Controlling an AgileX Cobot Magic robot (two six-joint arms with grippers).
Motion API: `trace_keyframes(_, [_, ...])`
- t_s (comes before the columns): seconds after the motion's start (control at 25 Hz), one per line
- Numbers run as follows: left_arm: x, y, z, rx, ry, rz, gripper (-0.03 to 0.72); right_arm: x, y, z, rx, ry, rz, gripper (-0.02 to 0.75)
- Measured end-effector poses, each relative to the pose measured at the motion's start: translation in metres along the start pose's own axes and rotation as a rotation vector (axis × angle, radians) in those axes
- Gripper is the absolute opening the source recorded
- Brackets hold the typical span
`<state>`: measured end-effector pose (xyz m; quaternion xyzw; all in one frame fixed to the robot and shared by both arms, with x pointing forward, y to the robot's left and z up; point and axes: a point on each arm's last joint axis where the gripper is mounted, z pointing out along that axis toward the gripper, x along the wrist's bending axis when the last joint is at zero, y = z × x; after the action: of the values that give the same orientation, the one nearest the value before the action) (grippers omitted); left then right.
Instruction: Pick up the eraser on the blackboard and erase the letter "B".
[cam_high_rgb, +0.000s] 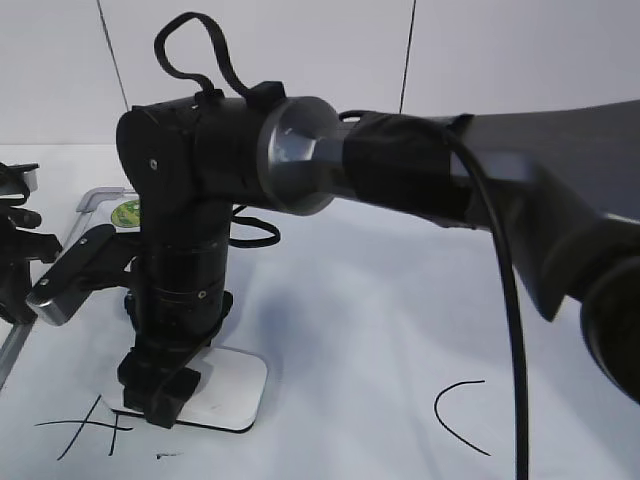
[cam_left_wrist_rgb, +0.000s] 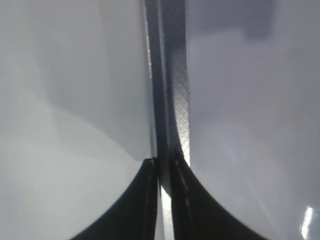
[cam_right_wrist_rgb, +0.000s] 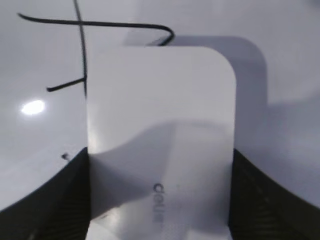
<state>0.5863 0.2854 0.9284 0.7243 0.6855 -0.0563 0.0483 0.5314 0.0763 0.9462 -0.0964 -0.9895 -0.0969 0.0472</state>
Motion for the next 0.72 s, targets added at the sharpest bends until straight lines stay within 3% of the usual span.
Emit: trace_keyframes(0.72, [0.000, 0.000, 0.000, -0.001, 0.000, 0.000, 0.045, 0.021, -0.022, 0.002, 0.029, 0.075, 0.031, 0.505])
